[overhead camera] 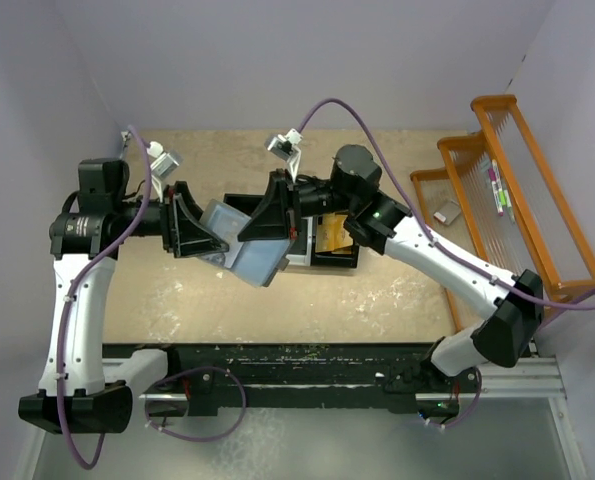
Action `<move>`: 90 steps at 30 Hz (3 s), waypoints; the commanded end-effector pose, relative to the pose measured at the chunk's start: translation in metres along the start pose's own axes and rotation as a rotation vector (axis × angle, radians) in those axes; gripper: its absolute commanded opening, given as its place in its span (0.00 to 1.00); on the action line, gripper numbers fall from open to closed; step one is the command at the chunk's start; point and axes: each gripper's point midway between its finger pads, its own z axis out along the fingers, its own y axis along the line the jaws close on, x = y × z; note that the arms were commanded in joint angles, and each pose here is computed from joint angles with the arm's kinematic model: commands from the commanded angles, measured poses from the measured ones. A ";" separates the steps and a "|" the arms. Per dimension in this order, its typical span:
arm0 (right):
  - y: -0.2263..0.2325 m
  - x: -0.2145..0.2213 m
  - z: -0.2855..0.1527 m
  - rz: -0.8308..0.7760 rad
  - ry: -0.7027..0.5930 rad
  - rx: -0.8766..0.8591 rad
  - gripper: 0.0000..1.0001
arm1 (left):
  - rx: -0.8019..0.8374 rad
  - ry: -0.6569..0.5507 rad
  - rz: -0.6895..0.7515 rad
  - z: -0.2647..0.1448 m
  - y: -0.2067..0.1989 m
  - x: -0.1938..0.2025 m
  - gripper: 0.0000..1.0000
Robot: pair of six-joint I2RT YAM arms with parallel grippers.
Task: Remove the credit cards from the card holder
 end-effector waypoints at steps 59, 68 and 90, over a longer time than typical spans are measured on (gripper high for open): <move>-0.026 0.003 -0.006 0.236 -0.252 0.239 0.57 | -0.307 -0.116 -0.030 -0.008 0.033 -0.029 0.00; -0.042 0.003 -0.002 0.275 -0.287 0.238 0.50 | -0.222 -0.114 -0.088 -0.003 0.019 -0.027 0.00; -0.011 -0.009 -0.010 0.294 -0.325 -0.026 0.00 | -0.055 -0.079 -0.141 0.001 -0.005 -0.019 0.10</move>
